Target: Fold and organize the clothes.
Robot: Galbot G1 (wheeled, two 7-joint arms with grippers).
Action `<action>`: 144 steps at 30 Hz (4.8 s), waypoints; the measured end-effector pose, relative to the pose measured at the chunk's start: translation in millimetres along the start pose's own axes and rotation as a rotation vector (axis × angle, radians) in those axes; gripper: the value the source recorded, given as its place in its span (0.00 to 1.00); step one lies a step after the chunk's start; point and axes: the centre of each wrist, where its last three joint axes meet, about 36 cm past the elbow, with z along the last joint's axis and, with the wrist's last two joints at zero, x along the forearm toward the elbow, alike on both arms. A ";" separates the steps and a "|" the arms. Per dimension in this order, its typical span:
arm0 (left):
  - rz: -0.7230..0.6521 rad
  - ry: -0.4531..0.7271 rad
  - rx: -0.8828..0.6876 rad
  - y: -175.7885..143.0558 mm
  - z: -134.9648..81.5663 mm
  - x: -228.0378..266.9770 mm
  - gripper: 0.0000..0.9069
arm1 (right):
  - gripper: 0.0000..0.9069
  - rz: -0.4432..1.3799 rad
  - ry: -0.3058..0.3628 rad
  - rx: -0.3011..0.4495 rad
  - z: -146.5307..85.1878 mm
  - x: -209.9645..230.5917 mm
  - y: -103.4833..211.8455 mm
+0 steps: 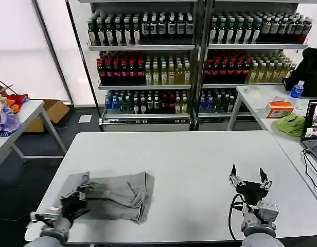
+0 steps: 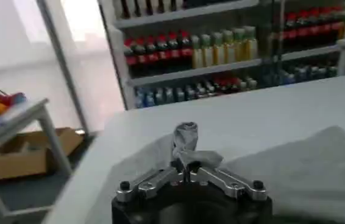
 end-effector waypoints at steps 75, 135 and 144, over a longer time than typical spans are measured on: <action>0.067 -0.028 0.237 -33.8 -6.4 -19.0 1.00 | 1.00 -0.055 0.028 0.021 17.7 -16.0 15.2; -0.372 -0.050 0.150 135.1 -13.6 36.4 0.00 | 1.00 -0.101 0.001 0.009 12.8 -37.0 28.6; -0.436 -0.168 -0.008 132.3 -48.0 57.9 0.00 | 1.00 -0.086 0.007 0.003 15.1 -35.6 26.1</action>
